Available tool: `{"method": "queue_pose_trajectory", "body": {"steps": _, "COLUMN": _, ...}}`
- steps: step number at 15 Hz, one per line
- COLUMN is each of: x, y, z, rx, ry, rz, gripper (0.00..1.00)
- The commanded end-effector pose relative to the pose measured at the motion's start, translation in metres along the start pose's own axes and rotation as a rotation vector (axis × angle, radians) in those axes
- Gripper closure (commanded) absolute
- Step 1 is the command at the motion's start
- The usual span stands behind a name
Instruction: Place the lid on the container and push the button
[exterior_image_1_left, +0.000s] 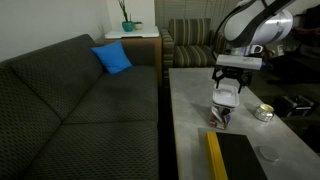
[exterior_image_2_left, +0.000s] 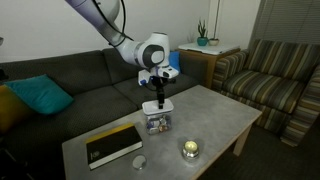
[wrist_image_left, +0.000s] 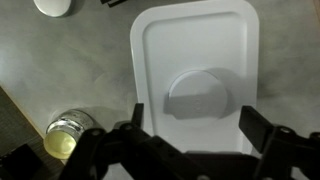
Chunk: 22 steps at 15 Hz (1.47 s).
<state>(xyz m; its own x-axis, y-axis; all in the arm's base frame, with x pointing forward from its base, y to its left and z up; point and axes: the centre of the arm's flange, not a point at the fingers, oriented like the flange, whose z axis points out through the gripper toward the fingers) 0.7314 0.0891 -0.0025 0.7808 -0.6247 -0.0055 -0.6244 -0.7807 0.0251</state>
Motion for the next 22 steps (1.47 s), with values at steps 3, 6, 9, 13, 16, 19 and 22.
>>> {"method": "queue_pose_trajectory", "body": {"steps": 3, "x": -0.005, "y": 0.001, "z": -0.03, "rx": 0.031, "ry": 0.051, "rz": -0.021, "gripper": 0.25}}
{"method": "queue_pose_trajectory", "body": {"steps": 6, "x": -0.007, "y": -0.004, "z": -0.039, "rx": 0.05, "ry": 0.053, "rz": -0.032, "gripper": 0.41}}
{"method": "queue_pose_trajectory", "body": {"steps": 9, "x": -0.005, "y": -0.009, "z": -0.04, "rx": 0.061, "ry": 0.05, "rz": -0.037, "gripper": 0.62}}
{"method": "queue_pose_trajectory", "body": {"steps": 13, "x": -0.006, "y": -0.01, "z": -0.031, "rx": 0.053, "ry": 0.049, "rz": -0.034, "gripper": 0.91}}
{"method": "queue_pose_trajectory", "body": {"steps": 16, "x": -0.005, "y": -0.01, "z": -0.022, "rx": 0.056, "ry": 0.047, "rz": -0.041, "gripper": 1.0}}
{"method": "queue_pose_trajectory", "body": {"steps": 19, "x": -0.008, "y": -0.009, "z": -0.013, "rx": 0.053, "ry": 0.033, "rz": -0.048, "gripper": 1.0}}
{"method": "queue_pose_trajectory", "body": {"steps": 22, "x": -0.011, "y": -0.007, "z": -0.003, "rx": 0.048, "ry": 0.016, "rz": -0.046, "gripper": 1.0}}
